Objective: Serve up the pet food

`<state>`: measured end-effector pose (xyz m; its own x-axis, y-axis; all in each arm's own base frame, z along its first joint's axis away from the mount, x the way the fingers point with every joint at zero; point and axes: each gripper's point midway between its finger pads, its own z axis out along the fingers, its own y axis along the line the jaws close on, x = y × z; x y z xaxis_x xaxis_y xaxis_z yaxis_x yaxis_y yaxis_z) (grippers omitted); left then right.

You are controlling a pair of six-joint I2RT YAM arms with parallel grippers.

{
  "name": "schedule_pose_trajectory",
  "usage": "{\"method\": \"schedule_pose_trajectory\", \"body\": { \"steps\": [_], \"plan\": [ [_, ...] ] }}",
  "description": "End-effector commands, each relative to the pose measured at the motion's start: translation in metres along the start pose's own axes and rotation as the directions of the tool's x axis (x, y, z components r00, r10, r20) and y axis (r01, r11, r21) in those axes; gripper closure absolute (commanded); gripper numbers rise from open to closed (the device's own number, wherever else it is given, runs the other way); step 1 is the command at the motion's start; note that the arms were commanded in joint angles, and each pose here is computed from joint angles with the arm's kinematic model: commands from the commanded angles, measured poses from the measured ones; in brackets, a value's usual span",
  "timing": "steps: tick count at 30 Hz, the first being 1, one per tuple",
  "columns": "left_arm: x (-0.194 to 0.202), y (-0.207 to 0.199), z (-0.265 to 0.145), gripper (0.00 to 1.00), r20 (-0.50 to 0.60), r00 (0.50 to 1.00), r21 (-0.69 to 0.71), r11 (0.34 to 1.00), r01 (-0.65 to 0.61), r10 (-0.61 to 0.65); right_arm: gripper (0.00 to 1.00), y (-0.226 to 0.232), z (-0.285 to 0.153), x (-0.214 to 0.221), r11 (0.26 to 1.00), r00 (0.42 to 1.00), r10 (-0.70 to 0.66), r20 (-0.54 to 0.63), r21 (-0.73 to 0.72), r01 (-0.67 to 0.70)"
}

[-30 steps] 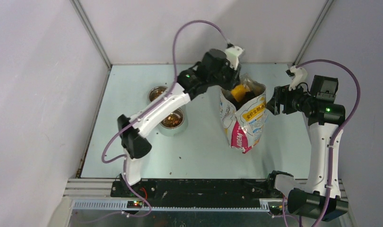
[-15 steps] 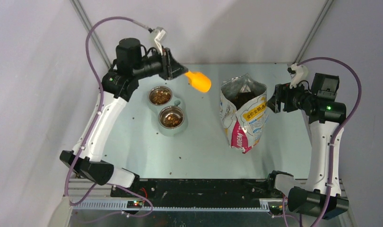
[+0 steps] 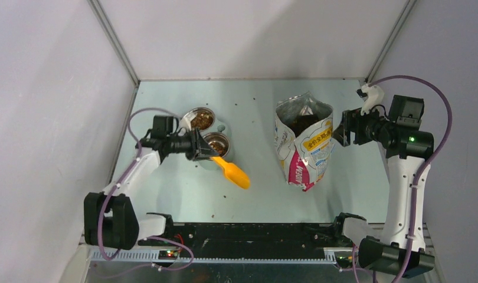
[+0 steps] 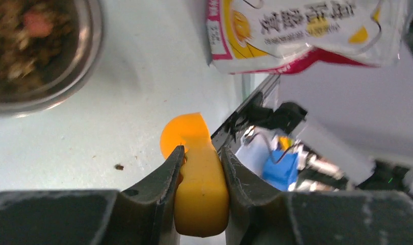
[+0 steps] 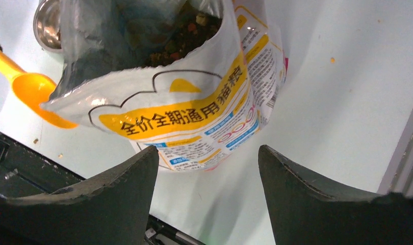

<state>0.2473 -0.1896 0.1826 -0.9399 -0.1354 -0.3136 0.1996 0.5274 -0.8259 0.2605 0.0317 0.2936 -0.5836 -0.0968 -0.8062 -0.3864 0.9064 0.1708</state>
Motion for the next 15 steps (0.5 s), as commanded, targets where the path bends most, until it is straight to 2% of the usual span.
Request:
{"method": "schedule_pose_trajectory", "body": {
  "steps": [1,4,9,11,15],
  "plan": [
    [-0.011,0.026,-0.015,1.0,0.164,0.954,0.02,0.968,0.25,-0.249,0.25,0.017,-0.018,-0.004,0.997,0.996,-0.076,0.035,-0.03,0.077],
    [0.006,0.084,-0.019,1.0,0.242,0.88,-0.074,0.897,0.436,-0.408,0.25,0.022,-0.018,0.0,0.997,0.997,-0.065,0.033,-0.05,0.067],
    [0.036,0.139,-0.025,1.0,0.32,0.726,-0.12,0.734,0.668,-0.608,0.25,0.033,-0.021,0.002,0.994,0.998,-0.05,0.045,-0.091,0.054],
    [0.046,0.154,-0.029,0.95,0.35,0.679,-0.153,0.676,0.721,-0.645,0.25,0.037,-0.022,0.004,0.993,0.997,-0.051,0.052,-0.102,0.056],
    [0.057,0.172,-0.037,0.75,0.394,0.624,-0.2,0.6,0.774,-0.675,0.25,0.039,-0.021,0.007,0.993,0.998,-0.038,0.052,-0.108,0.043]
  ]
}}
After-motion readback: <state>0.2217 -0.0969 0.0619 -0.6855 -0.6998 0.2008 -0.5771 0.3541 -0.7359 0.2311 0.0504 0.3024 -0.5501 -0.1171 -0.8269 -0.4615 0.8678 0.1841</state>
